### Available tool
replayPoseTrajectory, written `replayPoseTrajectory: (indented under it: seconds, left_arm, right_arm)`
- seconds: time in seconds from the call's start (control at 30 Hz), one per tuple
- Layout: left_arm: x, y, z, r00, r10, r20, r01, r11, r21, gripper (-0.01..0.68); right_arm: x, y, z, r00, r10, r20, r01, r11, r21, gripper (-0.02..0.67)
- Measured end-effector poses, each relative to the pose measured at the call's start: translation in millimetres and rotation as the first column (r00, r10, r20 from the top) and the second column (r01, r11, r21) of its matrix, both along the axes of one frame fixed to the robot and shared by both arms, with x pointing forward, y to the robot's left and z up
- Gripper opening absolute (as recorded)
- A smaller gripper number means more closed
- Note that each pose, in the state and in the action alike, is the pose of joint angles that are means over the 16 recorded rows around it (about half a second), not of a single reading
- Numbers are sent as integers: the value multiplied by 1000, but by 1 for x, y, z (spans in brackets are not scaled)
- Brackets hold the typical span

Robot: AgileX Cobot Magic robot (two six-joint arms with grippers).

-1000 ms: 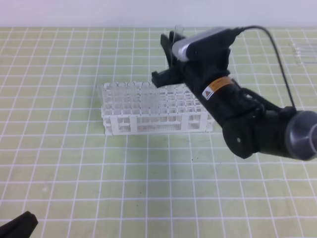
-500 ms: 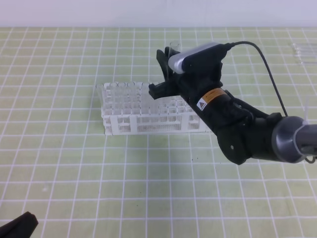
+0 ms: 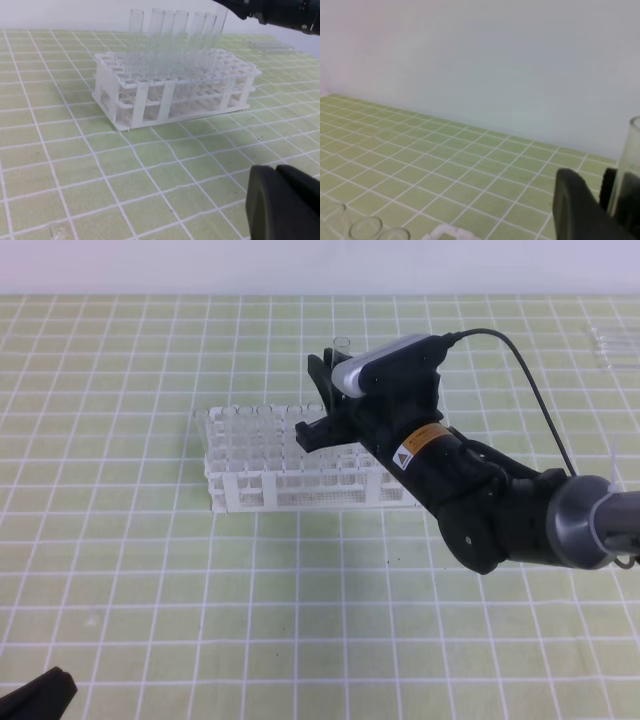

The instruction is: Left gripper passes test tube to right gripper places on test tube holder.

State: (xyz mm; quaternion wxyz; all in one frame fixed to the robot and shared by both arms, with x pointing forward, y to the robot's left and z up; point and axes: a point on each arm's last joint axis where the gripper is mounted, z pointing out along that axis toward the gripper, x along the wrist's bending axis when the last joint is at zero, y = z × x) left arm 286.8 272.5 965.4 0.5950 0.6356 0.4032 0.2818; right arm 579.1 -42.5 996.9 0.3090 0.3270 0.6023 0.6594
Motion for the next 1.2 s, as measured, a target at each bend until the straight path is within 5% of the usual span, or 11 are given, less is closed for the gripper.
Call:
replayPoseTrajectory:
  seconds: [1.2]
  left_arm:
    - [0,0,2,1000,1,0,-1,1000,1,0]
  right_arm:
    - [2,2,-13,999,6,-38,-6,1000,-15,8]
